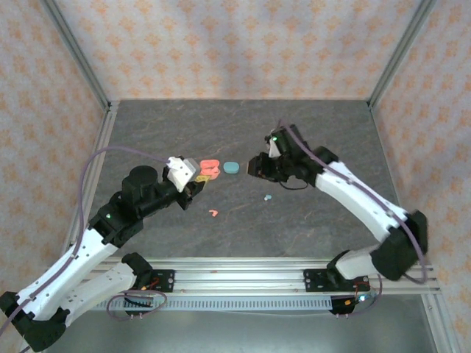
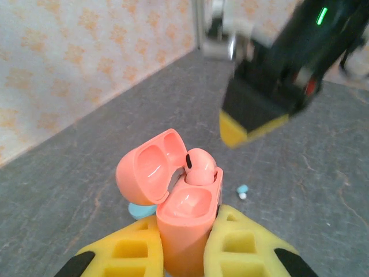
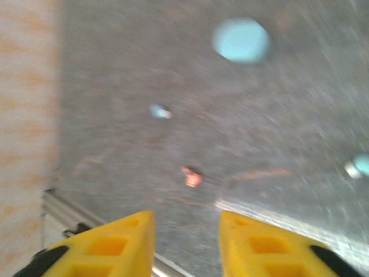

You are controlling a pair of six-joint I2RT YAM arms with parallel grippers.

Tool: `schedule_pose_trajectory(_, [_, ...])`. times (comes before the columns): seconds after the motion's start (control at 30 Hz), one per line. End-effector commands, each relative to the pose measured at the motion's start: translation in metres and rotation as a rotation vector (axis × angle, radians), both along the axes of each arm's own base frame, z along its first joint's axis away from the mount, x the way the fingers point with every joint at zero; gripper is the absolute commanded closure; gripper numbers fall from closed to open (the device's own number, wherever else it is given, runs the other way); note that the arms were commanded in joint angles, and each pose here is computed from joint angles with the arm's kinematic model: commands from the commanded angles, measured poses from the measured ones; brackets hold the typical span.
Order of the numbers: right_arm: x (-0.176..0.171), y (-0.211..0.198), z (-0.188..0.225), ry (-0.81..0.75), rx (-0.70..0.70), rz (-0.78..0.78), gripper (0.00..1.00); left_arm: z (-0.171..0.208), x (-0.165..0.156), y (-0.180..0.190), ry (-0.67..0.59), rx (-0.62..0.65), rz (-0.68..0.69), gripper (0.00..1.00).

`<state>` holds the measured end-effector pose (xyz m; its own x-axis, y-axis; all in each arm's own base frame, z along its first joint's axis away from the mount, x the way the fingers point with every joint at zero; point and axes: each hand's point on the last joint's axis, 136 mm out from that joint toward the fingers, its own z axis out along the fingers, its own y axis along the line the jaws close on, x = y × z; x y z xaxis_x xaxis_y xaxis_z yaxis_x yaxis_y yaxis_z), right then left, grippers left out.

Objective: Insert the wireless bluetooth earbuds into the charging case

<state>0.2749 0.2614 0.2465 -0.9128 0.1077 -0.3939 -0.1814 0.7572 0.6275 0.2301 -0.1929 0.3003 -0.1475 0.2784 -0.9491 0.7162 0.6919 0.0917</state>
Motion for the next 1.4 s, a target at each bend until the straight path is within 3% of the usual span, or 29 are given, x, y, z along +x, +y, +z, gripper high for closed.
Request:
schedule_pose_trajectory(0.0, [-0.012, 0.005, 0.090, -0.267, 0.125, 0.084, 0.59, 0.028, -0.012, -0.015, 0.016, -0.072, -0.099, 1.00])
schedule_pose_trajectory(0.2, [-0.049, 0.031, 0.137, -0.324, 0.145, 0.229, 0.54, 0.049, -0.014, -0.036, 0.057, -0.135, -0.199, 1.00])
schedule_pose_trajectory(0.67, [-0.067, 0.035, 0.119, -0.291, 0.013, 0.323, 0.57, 0.063, -0.020, -0.043, 0.069, -0.215, -0.240, 1.00])
schedule_pose_trajectory(1.37, [-0.076, 0.051, 0.107, -0.255, 0.027, 0.425, 0.59, 0.069, -0.022, -0.045, 0.092, -0.259, -0.249, 1.00])
